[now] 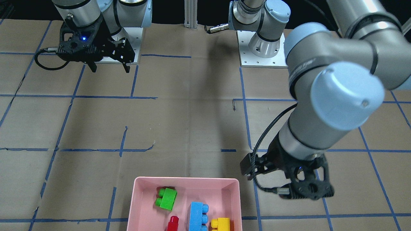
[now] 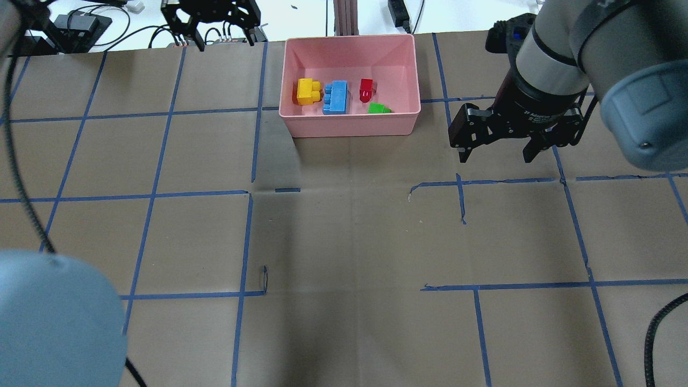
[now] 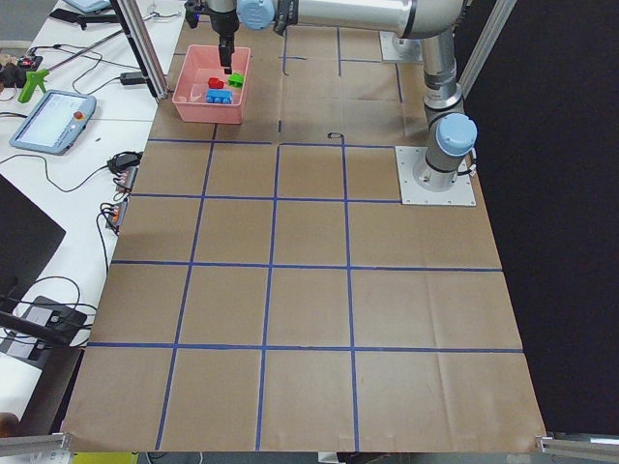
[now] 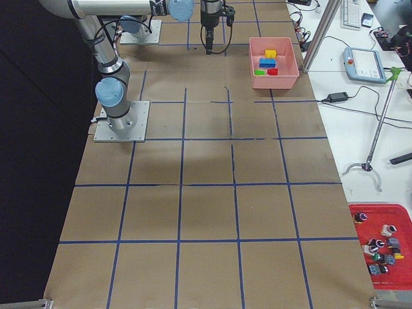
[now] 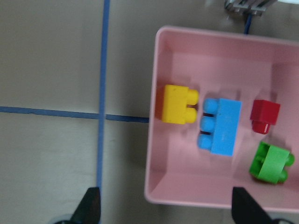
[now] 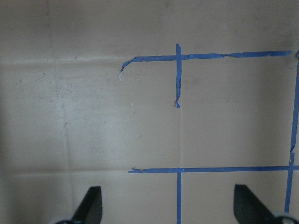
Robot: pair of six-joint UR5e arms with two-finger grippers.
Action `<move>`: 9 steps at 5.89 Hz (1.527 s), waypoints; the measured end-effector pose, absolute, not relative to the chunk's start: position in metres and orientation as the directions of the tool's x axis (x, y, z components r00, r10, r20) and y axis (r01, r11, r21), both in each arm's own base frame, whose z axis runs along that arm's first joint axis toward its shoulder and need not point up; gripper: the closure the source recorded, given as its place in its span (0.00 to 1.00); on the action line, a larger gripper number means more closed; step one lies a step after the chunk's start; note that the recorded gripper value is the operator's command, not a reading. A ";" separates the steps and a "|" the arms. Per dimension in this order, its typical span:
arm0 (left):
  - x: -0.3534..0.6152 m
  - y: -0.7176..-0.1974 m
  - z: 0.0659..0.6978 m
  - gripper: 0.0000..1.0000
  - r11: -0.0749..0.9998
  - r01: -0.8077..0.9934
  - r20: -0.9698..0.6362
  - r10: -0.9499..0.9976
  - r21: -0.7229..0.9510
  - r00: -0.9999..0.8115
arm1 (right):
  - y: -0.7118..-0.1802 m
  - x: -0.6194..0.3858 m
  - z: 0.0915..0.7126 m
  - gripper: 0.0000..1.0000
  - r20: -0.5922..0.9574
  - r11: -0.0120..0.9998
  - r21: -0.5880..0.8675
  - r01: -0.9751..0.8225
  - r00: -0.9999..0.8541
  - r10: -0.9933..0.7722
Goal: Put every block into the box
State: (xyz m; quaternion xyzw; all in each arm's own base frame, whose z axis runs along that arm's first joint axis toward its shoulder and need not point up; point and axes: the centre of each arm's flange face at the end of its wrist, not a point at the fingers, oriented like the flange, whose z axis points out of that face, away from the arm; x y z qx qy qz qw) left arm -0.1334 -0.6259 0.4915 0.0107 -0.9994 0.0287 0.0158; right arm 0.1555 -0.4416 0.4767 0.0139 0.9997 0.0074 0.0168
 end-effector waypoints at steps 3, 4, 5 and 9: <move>-0.127 -0.509 0.476 0.00 1.000 -0.026 0.030 -0.026 0.007 -0.999 | -0.438 0.152 0.475 0.00 -0.026 0.999 0.032 0.036 -0.999 0.037; -0.127 -0.501 0.474 0.00 1.000 -0.017 0.031 -0.017 0.011 -0.999 | -0.438 0.149 0.475 0.00 -0.010 0.999 0.033 0.042 -0.999 0.042; -0.127 -0.499 0.474 0.00 1.000 0.004 0.031 0.004 0.010 -1.000 | -0.437 0.147 0.473 0.00 0.006 0.998 0.045 0.049 -0.999 0.049; -0.122 -0.497 0.476 0.00 0.998 0.064 -0.015 0.064 0.009 -0.998 | -0.437 0.132 0.468 0.00 0.010 0.993 0.089 0.082 -0.997 0.081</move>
